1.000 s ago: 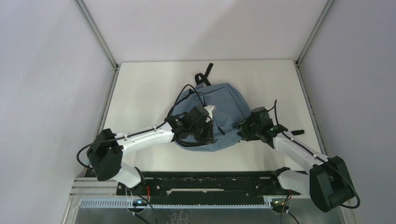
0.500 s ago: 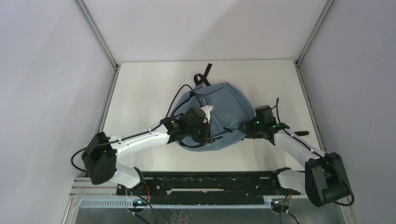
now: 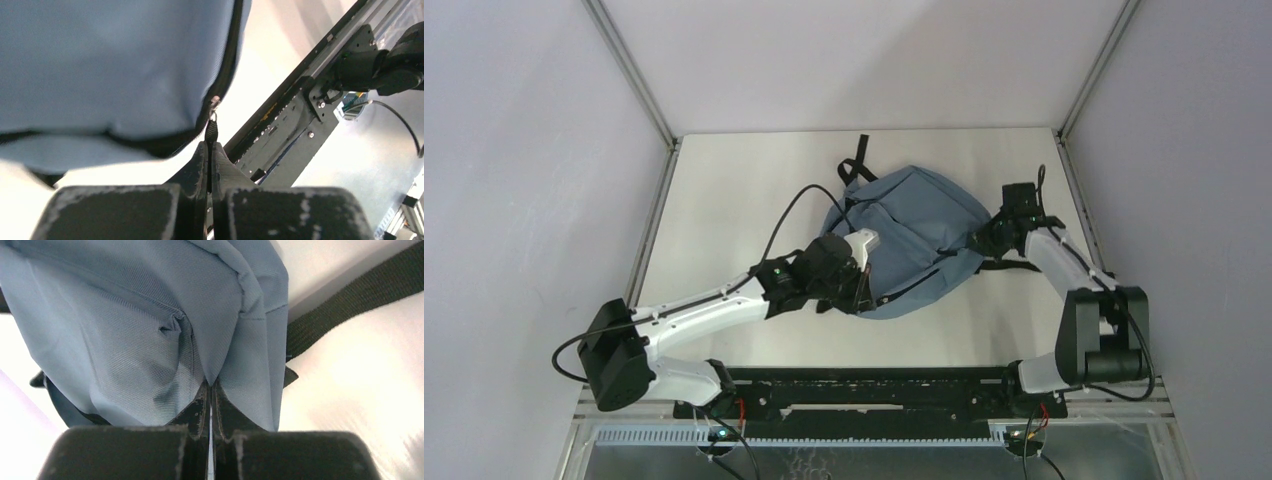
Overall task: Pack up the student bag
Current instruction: Zip the student bag at the center of the board.
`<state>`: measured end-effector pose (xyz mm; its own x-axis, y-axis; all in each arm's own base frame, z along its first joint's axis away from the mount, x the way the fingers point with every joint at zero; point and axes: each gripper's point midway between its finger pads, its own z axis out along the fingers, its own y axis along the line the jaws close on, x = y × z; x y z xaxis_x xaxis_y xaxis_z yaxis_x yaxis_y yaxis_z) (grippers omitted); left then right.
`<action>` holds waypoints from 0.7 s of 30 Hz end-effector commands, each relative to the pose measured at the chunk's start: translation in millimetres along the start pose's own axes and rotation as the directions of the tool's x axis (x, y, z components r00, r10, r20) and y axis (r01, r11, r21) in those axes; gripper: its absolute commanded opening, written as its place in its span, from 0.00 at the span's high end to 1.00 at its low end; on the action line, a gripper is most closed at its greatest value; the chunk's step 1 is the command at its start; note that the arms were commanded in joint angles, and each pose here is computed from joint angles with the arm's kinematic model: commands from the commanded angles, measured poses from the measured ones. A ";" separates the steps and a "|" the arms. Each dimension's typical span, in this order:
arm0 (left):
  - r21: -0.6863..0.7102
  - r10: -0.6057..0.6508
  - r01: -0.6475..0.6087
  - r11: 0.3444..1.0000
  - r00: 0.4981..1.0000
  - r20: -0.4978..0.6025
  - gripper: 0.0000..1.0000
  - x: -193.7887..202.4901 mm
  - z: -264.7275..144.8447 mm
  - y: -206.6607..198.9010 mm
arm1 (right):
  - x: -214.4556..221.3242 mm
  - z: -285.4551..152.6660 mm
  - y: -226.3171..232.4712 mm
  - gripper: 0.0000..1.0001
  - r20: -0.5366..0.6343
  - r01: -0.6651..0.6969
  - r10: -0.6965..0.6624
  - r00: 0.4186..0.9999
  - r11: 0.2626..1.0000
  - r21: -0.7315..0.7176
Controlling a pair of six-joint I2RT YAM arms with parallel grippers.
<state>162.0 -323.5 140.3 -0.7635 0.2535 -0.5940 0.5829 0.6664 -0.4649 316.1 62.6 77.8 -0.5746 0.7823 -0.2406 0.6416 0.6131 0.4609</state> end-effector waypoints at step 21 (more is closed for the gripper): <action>0.064 0.075 -0.070 0.995 0.994 -0.083 1.00 -4.5 5.3 -30.5 | 111.1 -87.4 7.0 0.02 -0.111 -0.045 0.001 0.994 0.918 -0.394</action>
<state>143.0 -328.3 122.0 -0.7782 0.3719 -0.5060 0.6044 0.6624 -0.4427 232.8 112.2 131.9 -0.6287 0.7090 -0.3196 0.3739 0.6359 0.6752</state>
